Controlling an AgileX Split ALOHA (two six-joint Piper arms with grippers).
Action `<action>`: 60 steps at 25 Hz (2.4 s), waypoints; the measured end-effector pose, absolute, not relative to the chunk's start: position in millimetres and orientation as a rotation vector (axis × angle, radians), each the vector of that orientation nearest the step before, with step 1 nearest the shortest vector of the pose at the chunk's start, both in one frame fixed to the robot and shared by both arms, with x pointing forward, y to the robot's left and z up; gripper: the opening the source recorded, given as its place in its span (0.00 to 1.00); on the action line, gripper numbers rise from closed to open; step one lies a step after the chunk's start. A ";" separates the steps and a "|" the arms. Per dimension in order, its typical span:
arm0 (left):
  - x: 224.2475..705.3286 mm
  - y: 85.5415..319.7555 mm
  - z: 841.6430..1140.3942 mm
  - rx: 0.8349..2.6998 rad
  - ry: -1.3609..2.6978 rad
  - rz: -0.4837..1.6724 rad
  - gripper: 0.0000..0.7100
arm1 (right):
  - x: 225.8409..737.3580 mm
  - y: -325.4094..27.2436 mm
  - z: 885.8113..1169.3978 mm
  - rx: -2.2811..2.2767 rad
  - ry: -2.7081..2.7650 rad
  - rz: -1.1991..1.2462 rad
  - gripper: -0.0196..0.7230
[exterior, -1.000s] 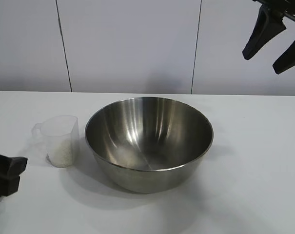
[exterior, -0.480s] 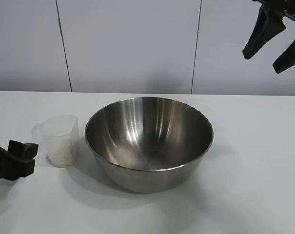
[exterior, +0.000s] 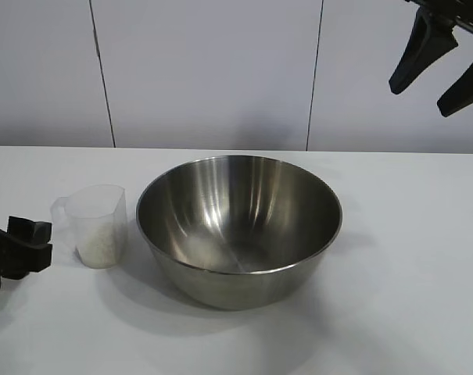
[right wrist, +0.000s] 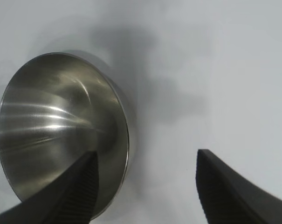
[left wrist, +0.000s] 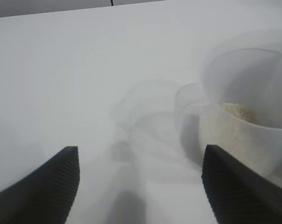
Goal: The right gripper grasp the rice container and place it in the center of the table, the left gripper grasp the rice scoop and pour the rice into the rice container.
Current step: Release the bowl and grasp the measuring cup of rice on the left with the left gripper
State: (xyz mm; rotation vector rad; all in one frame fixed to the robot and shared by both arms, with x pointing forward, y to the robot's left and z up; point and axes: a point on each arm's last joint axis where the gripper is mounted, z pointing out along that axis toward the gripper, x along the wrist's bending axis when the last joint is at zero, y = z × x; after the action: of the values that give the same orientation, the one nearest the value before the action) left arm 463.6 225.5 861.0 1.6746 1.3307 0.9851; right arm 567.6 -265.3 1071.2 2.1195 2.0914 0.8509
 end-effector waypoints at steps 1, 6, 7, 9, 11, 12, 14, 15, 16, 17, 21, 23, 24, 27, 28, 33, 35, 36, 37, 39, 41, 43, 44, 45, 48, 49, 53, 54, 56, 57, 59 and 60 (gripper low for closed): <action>463.6 225.4 861.0 1.675 1.330 0.984 0.75 | 567.6 -265.3 1071.2 2.119 2.091 0.851 0.59; 462.7 225.8 854.4 1.700 1.340 0.978 0.74 | 567.7 -265.4 1071.2 2.119 2.090 0.852 0.59; 461.5 226.1 847.9 1.727 1.350 0.968 0.73 | 567.7 -265.4 1071.2 2.119 2.090 0.852 0.59; 458.9 226.4 834.7 1.786 1.368 0.940 0.72 | 567.7 -265.4 1071.2 2.119 2.090 0.852 0.59; 459.9 225.1 829.6 1.806 1.367 0.928 0.72 | 567.7 -265.4 1071.2 2.119 2.090 0.852 0.59; 461.7 224.1 829.8 1.801 1.363 0.928 0.72 | 567.9 -265.4 1071.3 2.118 2.088 0.853 0.59; 466.7 221.6 831.1 1.784 1.353 0.935 0.72 | 568.0 -265.4 1071.3 2.117 2.087 0.854 0.59; 470.0 220.1 832.0 1.772 1.347 0.939 0.72 | 568.0 -265.4 1071.3 2.117 2.087 0.854 0.59; 472.8 218.7 832.8 1.762 1.341 0.942 0.72 | 568.0 -265.4 1071.3 2.117 2.087 0.854 0.59; 474.9 217.7 833.4 1.755 1.338 0.945 0.72 | 568.0 -265.4 1071.3 2.117 2.087 0.854 0.59; 484.1 214.2 836.3 1.719 1.328 0.960 0.72 | 568.0 -265.4 1071.3 2.117 2.087 0.854 0.59; 489.4 215.5 836.2 1.702 1.336 0.971 0.72 | 568.0 -265.4 1071.3 2.117 2.087 0.854 0.59; 491.2 216.8 835.1 1.699 1.341 0.975 0.72 | 568.0 -265.4 1071.3 2.117 2.087 0.854 0.59; 493.0 220.2 830.9 1.712 1.347 0.967 0.72 | 568.0 -265.4 1071.3 2.117 2.087 0.854 0.59; 493.0 219.9 830.9 1.717 1.337 0.960 0.72 | 568.0 -265.4 1071.3 2.117 2.087 0.854 0.59; 499.1 217.3 832.9 1.703 1.316 0.961 0.72 | 568.0 -265.4 1071.3 2.117 2.087 0.854 0.59; 500.9 216.1 833.6 1.699 1.307 0.961 0.72 | 568.0 -265.4 1071.3 2.117 2.087 0.854 0.59; 501.9 216.0 833.9 1.695 1.306 0.963 0.72 | 568.0 -265.4 1071.3 2.117 2.087 0.854 0.59; 503.3 215.5 834.4 1.692 1.302 0.964 0.72 | 568.0 -265.4 1071.3 2.117 2.087 0.854 0.59; 506.3 214.2 835.6 1.682 1.296 0.967 0.72 | 568.0 -265.4 1071.3 2.117 2.087 0.854 0.59; 510.2 212.5 837.2 1.669 1.288 0.972 0.71 | 568.0 -265.4 1071.3 2.117 2.087 0.854 0.59; 513.1 211.3 838.4 1.659 1.282 0.976 0.71 | 568.0 -265.4 1071.3 2.117 2.087 0.854 0.59; 514.2 210.9 838.9 1.653 1.280 0.978 0.71 | 568.0 -265.4 1071.3 2.117 2.087 0.854 0.59; 514.5 210.8 839.1 1.652 1.279 0.978 0.71 | 568.0 -265.4 1071.3 2.117 2.087 0.854 0.59; 514.7 211.7 839.0 1.649 1.286 0.982 0.71 | 568.0 -265.4 1071.3 2.117 2.087 0.854 0.59; 515.0 212.7 839.0 1.647 1.290 0.984 0.70 | 568.1 -265.5 1071.4 2.116 2.086 0.854 0.59; 516.8 218.5 839.0 1.636 1.310 0.997 0.66 | 568.3 -265.6 1071.4 2.115 2.084 0.856 0.59; 517.0 219.1 839.0 1.635 1.312 0.998 0.66 | 568.3 -265.6 1071.4 2.115 2.084 0.856 0.59; 517.1 219.6 839.0 1.633 1.316 1.000 0.65 | 568.6 -265.6 1071.5 2.113 2.081 0.858 0.59; 517.1 219.5 839.0 1.634 1.315 1.000 0.63 | 568.9 -265.8 1071.7 2.111 2.076 0.861 0.59; 517.1 219.3 839.0 1.636 1.311 0.998 0.50 | 569.8 -266.0 1072.0 2.106 2.067 0.867 0.59; 517.1 219.3 839.0 1.636 1.311 0.998 0.39 | 569.8 -266.0 1072.0 2.106 2.066 0.868 0.59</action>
State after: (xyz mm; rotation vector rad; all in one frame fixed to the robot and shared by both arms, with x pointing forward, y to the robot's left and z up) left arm 517.1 219.3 839.0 1.6357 1.3114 0.9979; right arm 569.8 -266.0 1072.0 2.1056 2.0660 0.8678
